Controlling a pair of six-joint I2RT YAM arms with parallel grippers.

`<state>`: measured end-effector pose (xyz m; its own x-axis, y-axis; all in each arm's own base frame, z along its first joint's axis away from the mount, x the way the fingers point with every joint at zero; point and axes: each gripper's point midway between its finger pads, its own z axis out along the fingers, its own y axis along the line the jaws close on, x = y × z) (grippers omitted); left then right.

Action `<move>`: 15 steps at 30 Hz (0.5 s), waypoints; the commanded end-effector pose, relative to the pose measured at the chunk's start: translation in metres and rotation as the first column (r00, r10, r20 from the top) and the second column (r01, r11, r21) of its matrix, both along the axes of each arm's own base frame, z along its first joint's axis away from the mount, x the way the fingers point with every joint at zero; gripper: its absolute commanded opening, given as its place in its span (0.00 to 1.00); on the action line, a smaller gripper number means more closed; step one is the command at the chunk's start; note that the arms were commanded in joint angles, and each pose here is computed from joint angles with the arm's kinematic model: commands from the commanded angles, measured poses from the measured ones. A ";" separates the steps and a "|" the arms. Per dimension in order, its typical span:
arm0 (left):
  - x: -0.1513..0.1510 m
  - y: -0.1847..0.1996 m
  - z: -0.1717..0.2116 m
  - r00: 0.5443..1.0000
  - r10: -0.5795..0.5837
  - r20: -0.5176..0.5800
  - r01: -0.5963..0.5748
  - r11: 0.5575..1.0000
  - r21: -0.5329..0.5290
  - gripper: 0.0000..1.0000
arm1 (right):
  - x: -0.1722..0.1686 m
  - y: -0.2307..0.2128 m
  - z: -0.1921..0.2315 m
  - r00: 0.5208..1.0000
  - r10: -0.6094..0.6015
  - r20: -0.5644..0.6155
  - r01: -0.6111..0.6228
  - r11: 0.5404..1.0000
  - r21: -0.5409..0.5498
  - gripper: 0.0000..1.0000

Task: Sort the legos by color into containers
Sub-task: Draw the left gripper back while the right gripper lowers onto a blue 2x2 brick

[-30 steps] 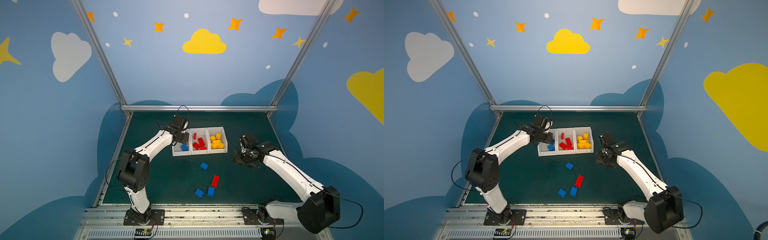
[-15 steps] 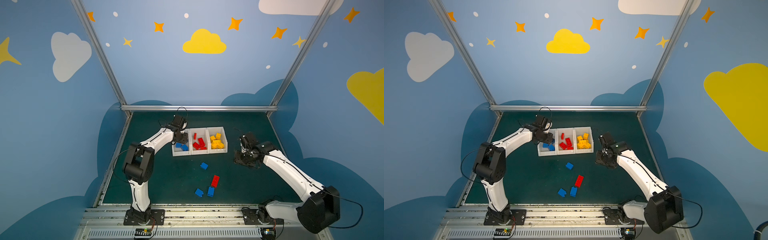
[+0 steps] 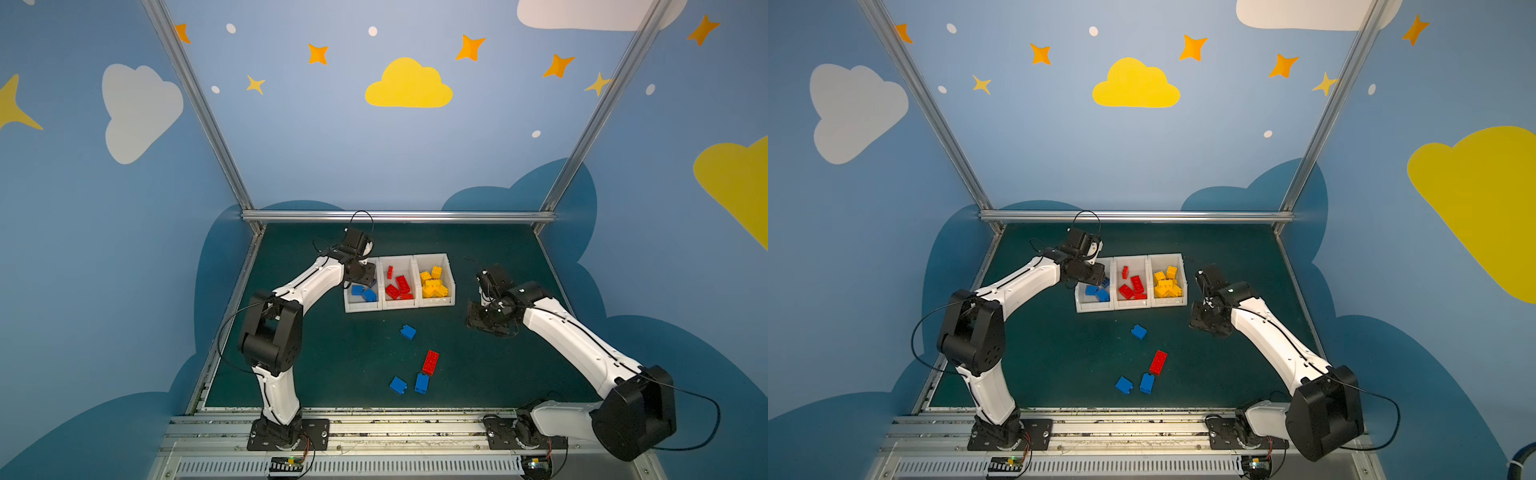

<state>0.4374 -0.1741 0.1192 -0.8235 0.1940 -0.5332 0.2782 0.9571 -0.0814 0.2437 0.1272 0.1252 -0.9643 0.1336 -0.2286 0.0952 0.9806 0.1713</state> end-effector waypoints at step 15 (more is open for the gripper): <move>-0.058 0.021 0.018 0.999 0.052 0.013 -0.051 0.996 -0.071 0.54 | -0.062 0.083 -0.036 0.982 0.142 -0.122 -0.148 0.988 -0.044 0.59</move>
